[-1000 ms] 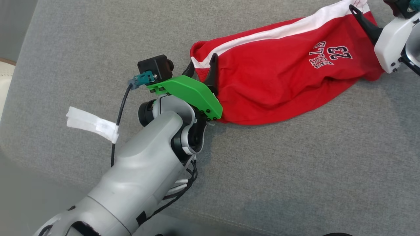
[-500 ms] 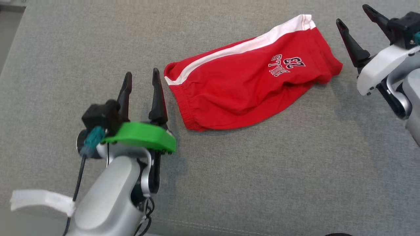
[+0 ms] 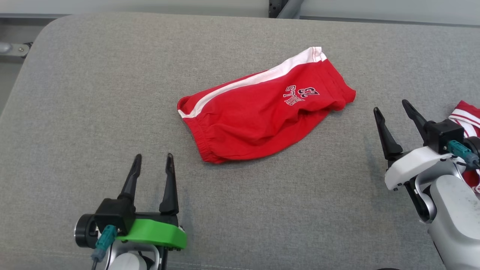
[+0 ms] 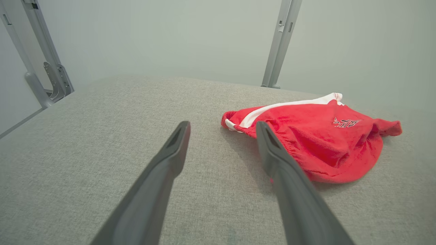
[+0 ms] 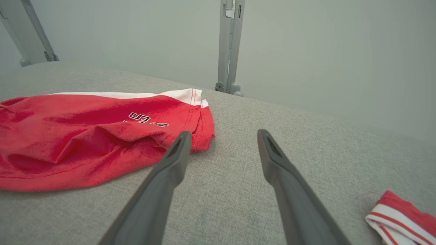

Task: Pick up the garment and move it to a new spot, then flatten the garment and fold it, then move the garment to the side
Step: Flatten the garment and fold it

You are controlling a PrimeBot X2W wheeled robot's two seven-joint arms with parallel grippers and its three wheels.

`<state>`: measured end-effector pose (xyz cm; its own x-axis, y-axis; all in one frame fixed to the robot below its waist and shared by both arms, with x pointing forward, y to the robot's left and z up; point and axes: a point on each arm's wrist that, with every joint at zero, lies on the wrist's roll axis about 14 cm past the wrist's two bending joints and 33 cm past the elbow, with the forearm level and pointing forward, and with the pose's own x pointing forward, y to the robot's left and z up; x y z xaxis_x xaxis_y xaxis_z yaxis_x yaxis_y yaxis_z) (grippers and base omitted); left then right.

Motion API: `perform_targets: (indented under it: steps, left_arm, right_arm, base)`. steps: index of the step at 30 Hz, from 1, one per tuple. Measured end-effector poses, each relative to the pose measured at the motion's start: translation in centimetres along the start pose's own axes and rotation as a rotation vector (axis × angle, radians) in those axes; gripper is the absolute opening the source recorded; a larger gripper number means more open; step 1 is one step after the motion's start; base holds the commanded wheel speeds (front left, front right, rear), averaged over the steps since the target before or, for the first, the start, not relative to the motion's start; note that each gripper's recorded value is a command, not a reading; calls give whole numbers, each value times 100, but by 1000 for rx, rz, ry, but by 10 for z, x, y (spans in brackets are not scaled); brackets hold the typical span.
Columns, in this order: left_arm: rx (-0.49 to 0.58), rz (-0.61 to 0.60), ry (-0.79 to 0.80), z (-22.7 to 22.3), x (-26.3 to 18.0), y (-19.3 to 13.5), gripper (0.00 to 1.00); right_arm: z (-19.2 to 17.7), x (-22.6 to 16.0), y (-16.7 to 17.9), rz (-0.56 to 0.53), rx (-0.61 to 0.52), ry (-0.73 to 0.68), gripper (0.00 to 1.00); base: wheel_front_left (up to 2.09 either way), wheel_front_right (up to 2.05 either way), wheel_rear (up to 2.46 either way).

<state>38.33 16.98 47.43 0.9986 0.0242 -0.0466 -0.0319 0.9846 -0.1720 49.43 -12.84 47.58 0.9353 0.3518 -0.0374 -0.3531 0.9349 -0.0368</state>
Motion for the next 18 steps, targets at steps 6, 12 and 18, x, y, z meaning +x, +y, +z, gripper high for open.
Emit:
perform_targets:
  steps: [6,12,18]
  left_arm:
    - [-9,-44,-46,11,-6,-13,100]
    - [-5,-47,-38,7,-9,-13,100]
    - [7,11,11,-7,-18,4,100]
  right_arm:
    - [-1,20,-15,-29,30,80,100]
    - [-2,63,-37,-79,112,200,100]
    - [-41,97,-14,-39,179,368,100]
  base:
    - [0,0,0]
    - [0,0,0]
    - [0,0,0]
